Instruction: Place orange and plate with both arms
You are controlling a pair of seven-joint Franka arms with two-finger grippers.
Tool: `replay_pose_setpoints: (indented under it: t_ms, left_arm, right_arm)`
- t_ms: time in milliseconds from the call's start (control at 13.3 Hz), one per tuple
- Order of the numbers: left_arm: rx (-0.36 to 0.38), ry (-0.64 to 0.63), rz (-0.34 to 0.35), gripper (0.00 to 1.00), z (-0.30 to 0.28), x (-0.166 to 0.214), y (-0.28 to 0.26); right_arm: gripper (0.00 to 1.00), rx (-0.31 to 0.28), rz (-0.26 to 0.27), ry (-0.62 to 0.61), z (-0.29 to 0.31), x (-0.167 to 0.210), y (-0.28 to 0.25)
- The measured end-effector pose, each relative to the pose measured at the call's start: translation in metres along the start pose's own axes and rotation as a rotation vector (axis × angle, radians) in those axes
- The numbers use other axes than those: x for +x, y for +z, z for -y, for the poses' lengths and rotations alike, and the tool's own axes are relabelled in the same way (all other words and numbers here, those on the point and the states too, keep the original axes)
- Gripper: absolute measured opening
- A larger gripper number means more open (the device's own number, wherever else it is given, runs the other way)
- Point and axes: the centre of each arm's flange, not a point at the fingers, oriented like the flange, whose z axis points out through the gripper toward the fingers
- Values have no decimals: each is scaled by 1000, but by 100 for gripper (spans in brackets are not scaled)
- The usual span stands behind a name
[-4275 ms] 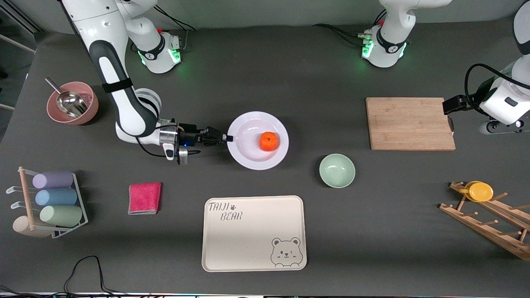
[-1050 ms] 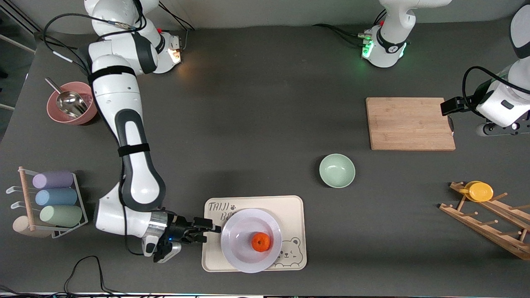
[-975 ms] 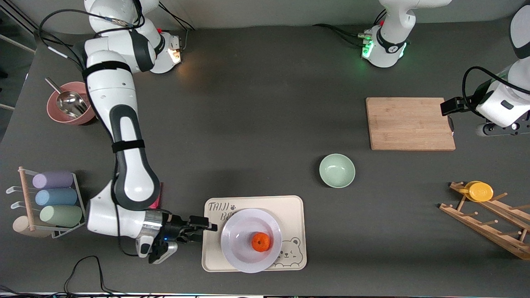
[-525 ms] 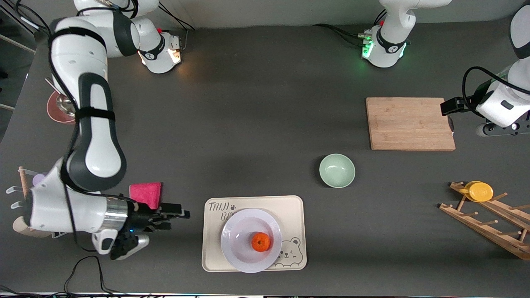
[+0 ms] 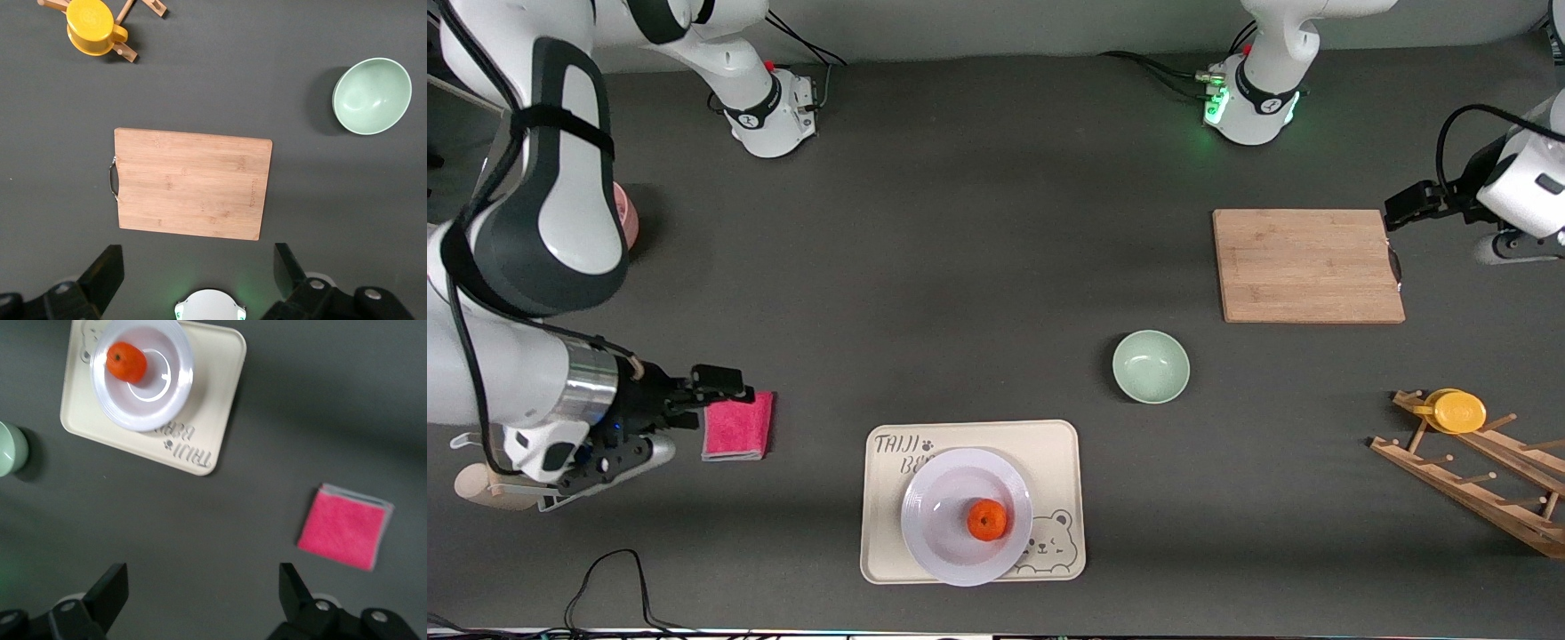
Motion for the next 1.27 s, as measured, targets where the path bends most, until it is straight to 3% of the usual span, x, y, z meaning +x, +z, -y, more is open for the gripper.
replay_pose_setpoints:
  t_ms: [225,600,975,1275]
  left_arm:
    - [-8,-21,-21,100,12,-8,-5]
    - [-8,-15,-29,100,10,-9,-9]
    - [-7,-14,-32,100,10,-9,-10]
    - [-7,-11,-31,100,9,-9,-10]
  right_arm:
    - [100,-83,65,72,2,-45,-38]
    - [100,-165,85,177,10,-126,-95]
    - [100,-196,35,203,14,-203,-84]
    - [100,-213,22,243,7,-223,-59]
